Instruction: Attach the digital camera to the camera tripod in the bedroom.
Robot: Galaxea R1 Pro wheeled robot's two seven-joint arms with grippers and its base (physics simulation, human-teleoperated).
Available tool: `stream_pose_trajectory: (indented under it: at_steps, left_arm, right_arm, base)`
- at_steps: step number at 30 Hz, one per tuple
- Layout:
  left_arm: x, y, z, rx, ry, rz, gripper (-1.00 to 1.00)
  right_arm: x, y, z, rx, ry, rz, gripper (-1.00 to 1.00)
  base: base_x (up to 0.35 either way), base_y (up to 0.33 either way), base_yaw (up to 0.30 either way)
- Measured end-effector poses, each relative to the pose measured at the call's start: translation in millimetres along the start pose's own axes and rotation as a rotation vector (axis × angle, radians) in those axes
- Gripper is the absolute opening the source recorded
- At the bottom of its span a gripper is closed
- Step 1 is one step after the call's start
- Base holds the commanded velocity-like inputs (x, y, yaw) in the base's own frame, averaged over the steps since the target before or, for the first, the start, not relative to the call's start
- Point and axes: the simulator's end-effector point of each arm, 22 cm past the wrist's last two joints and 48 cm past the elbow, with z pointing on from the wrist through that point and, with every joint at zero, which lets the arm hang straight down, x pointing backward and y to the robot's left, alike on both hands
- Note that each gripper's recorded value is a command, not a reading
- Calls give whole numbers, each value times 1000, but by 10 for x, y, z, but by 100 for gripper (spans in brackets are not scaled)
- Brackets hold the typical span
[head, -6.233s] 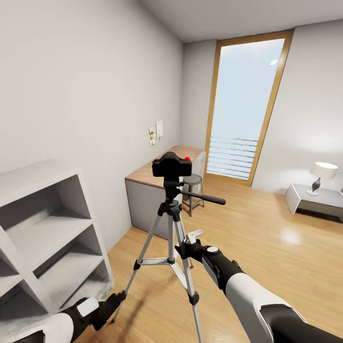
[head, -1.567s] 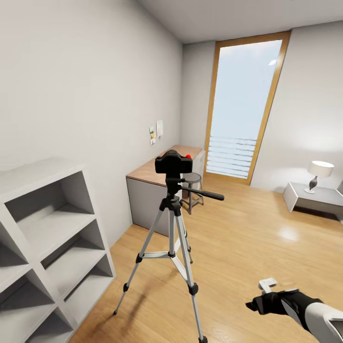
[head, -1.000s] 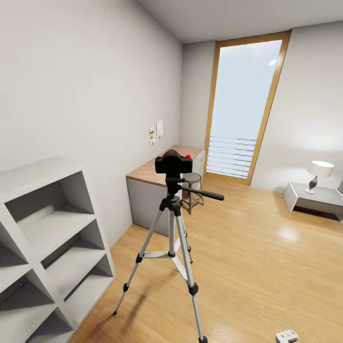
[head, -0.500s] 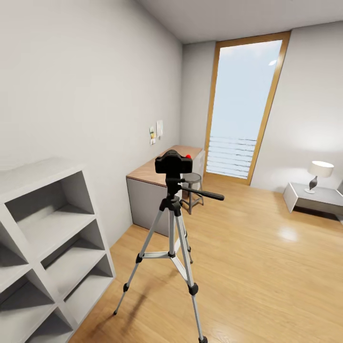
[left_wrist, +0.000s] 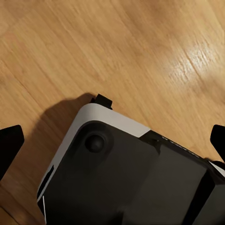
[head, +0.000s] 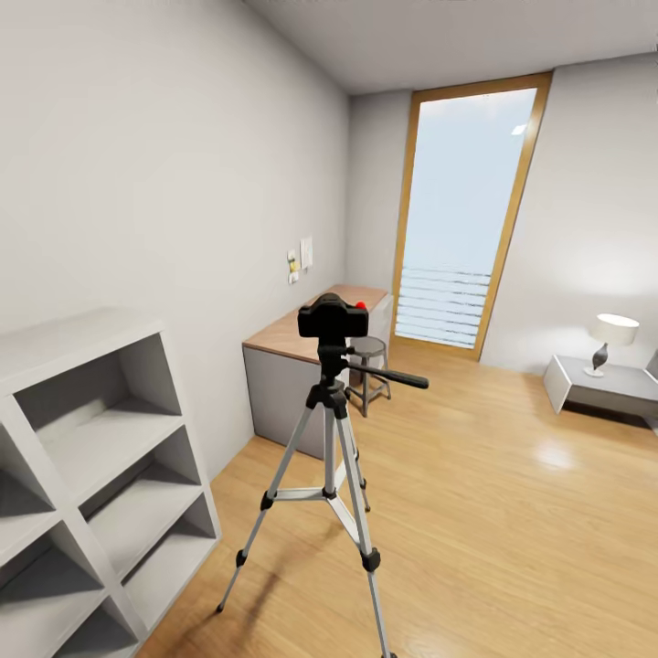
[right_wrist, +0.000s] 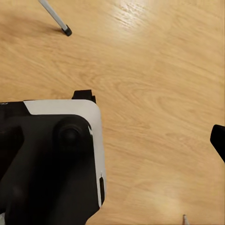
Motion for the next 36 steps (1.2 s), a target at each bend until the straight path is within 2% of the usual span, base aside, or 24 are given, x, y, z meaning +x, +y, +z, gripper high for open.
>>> stream_pose_trajectory:
  at_steps: [9, 36]
  left_arm:
    - [2, -6, -16, 3, -8, 5, 100]
    - [-143, -105, -69, 28, -45, 4, 100]
  right_arm:
    - [-67, 11, -16, -5, -51, -5, 100]
    - [-305, 16, -82, -7, -129, -7, 100]
  base:
    - [0, 0, 0]
    - [0, 0, 0]
